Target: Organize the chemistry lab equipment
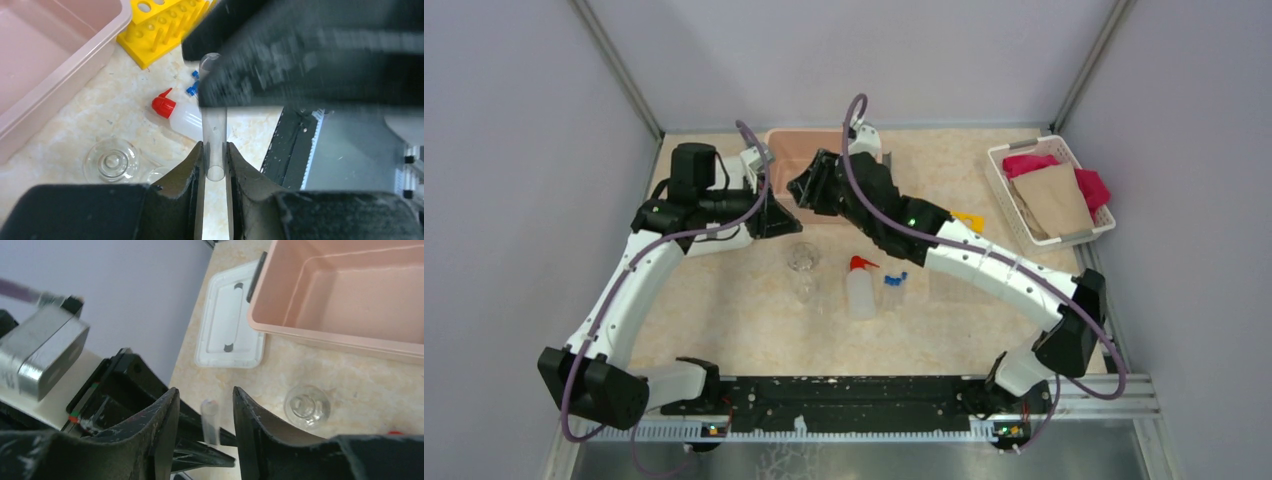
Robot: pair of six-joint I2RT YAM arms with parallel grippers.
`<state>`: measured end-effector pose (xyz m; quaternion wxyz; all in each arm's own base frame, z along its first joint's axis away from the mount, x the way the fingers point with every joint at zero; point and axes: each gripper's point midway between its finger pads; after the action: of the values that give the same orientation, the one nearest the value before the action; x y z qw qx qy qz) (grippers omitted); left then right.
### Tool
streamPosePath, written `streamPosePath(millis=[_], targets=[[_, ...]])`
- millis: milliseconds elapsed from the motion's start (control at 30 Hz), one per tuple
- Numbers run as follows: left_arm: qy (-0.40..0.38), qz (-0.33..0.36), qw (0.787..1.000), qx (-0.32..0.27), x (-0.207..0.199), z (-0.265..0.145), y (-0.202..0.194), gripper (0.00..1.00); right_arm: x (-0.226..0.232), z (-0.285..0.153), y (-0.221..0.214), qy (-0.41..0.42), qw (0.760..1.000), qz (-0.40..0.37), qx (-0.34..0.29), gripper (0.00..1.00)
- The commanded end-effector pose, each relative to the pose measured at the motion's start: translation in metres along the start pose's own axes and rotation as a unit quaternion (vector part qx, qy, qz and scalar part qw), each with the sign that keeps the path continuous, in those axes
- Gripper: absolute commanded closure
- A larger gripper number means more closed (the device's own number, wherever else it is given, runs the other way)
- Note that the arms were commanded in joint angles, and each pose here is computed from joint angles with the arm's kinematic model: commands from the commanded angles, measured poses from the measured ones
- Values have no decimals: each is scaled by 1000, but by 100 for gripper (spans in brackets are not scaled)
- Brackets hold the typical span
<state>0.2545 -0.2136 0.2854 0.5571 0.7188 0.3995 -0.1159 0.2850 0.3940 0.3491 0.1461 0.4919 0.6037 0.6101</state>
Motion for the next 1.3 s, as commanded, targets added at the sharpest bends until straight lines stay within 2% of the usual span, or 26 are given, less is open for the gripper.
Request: streamPosePath(millis=[0,167,367,667,867,1033,1267], targets=[[-15,79,997,10,-5,-5,-5,78,-21,-12,-3,-1,996,10,83,56],[-8,108,994,21,-1,-5,-8,81,-18,-19,-4,27,993,-12,112,56],[-6,121,992,25,-4,-6,-12,79,0,-19,-4,78,988,-4,130,57],[3,124,992,30,-3,-8,-16,80,-30,-34,26,20,996,-1,86,58],[2,122,992,31,-3,-7,-16,81,-21,-51,39,54,997,7,61,58],[-3,119,992,33,-5,-4,-16,81,-2,-40,20,106,989,18,101,59],[-6,124,992,32,-9,-4,-16,81,5,-17,-5,121,982,17,145,60]])
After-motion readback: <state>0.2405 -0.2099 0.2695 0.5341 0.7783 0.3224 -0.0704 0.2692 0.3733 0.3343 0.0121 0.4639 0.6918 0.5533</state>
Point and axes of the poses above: each gripper's point midway between its finger pads, its own z axis out along the fingers, its own x axis along the line the jaws close on, y = z × x, and after that the axes turned 15 degrees about -z, right-handed
